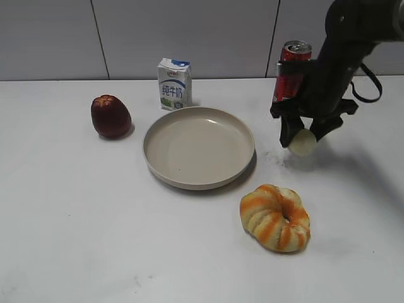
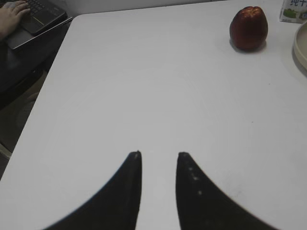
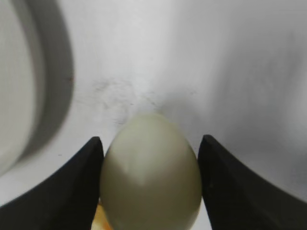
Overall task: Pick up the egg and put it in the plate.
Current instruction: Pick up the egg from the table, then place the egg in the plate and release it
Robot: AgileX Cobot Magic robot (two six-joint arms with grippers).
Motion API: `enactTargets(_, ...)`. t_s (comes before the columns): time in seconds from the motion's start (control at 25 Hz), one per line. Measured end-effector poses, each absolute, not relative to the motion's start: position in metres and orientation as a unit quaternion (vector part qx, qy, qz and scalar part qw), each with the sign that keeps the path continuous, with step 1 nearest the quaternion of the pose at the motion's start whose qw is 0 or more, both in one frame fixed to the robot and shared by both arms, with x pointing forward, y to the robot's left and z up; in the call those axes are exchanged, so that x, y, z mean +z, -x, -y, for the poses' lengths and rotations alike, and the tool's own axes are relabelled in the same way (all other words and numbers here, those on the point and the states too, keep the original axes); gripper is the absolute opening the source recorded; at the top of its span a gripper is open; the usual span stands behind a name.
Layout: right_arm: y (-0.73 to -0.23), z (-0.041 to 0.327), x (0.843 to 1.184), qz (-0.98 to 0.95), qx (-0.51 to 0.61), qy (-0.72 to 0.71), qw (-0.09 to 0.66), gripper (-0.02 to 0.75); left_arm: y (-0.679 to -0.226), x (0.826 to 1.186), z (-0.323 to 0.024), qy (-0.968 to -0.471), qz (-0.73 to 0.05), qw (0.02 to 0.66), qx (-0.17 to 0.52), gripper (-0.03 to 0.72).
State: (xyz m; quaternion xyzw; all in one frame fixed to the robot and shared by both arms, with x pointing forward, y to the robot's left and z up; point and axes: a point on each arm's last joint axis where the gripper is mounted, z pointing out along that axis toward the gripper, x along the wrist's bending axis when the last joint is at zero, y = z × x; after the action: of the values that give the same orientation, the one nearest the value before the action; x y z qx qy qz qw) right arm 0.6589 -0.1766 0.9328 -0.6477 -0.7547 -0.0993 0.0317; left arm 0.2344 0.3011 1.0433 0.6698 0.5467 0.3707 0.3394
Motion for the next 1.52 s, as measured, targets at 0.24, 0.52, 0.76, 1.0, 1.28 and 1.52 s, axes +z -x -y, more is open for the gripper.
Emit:
enactTargets(0.24, -0.663, 0.108, 0.992, 0.797, -0.169, 0.580, 0.003, 0.442, -0.234, 1.043, -0.301, -0.670, -0.547, 0.339, 0.371, 0.190)
enactTargets(0.52, -0.637, 0.032, 1.011, 0.834, -0.225, 0.503, -0.020, 0.442, -0.234, 1.043, -0.301, -0.670, -0.547, 0.339, 0.371, 0.190)
enactTargets(0.76, -0.637, 0.015, 0.965, 0.851, -0.183, 0.492, -0.007, 0.442, -0.234, 1.043, -0.301, -0.670, -0.547, 0.339, 0.371, 0.190)
enactTargets(1.0, -0.640, 0.013, 0.919, 0.856, -0.140, 0.497, 0.010, 0.442, -0.234, 1.043, -0.301, -0.670, -0.547, 0.339, 0.371, 0.190)
enactTargets(1.28, -0.640, 0.012, 0.906, 0.857, -0.129, 0.498, 0.015, 0.531, -0.234, 1.043, -0.301, -0.670, -0.547, 0.339, 0.371, 0.190)
enactTargets(1.52, -0.641, 0.022, 0.929, 0.861, -0.122, 0.493, -0.003, 0.615, -0.234, 1.043, -0.301, -0.670, -0.547, 0.339, 0.371, 0.190)
